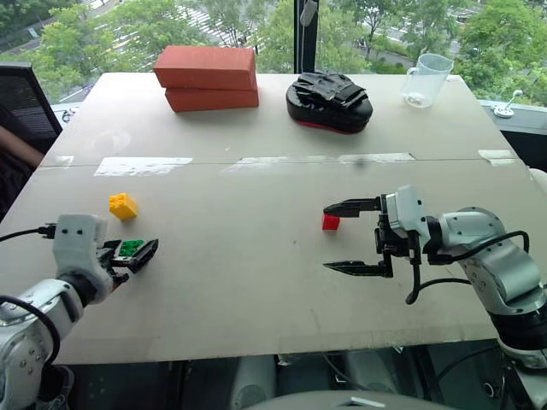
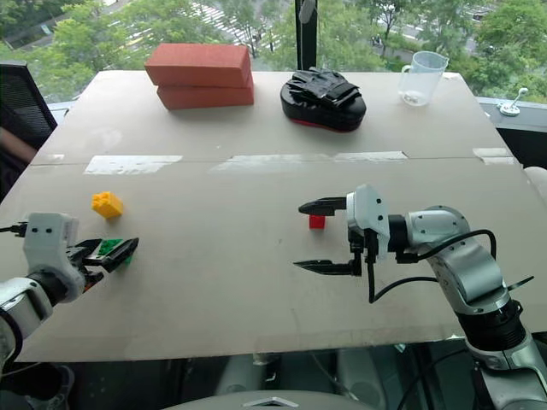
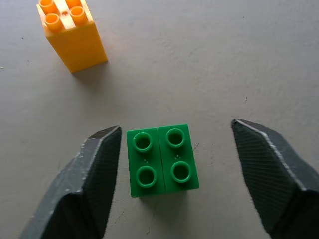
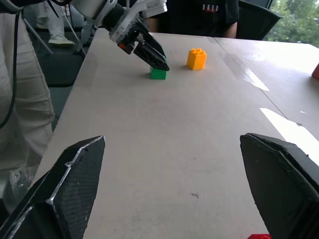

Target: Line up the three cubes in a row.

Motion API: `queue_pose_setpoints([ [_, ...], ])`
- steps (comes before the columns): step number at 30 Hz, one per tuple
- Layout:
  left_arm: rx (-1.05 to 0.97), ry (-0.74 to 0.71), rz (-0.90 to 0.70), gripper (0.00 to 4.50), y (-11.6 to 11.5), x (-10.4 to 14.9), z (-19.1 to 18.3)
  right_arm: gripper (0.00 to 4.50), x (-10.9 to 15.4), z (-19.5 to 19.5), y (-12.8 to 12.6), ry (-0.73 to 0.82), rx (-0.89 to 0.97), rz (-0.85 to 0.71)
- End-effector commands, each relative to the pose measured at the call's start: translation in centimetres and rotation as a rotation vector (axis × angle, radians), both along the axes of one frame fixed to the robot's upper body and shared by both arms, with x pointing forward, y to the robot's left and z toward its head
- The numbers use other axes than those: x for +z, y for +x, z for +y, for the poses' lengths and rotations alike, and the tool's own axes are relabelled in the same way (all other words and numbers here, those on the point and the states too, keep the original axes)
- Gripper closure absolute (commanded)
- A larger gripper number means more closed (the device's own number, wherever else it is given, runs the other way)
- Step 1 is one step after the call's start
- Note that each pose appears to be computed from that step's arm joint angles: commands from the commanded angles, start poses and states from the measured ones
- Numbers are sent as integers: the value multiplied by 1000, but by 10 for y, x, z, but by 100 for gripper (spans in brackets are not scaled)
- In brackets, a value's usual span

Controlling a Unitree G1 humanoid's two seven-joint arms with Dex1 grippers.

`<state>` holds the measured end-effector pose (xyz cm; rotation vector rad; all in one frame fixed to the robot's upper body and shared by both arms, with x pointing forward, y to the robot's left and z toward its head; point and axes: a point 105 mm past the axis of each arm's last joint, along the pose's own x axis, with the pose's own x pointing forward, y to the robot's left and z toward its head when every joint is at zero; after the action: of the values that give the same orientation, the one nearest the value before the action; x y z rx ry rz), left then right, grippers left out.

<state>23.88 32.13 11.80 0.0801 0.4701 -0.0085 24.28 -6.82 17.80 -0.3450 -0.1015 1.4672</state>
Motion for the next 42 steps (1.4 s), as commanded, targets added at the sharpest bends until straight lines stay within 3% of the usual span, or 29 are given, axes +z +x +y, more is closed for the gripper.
queue_pose_setpoints([
  [1,-17,69,7,289,3,4,7,2,12,-3,-7,21,-28,-37],
  [2,-35,66,2,324,5,4,6,2,12,-4,-7,25,-42,-32],
  [5,-132,42,-75,322,15,19,-6,2,13,-5,-9,33,-75,-25],
  [8,-370,69,-238,322,33,52,-42,2,13,-9,-9,43,-126,-30],
  [12,-879,-56,-182,322,41,64,-110,2,16,-22,-10,90,-238,-56],
  [17,-1212,41,-70,322,66,49,-136,2,17,-37,-16,128,-328,-33],
  [20,-1362,71,-16,322,87,39,-152,2,1,-51,-22,41,-401,19],
  [27,-1518,181,27,322,113,19,-174,2,-10,-67,-36,17,-493,105],
  [42,-1577,229,3,322,131,21,-205,2,-17,-70,-49,13,-511,133],
])
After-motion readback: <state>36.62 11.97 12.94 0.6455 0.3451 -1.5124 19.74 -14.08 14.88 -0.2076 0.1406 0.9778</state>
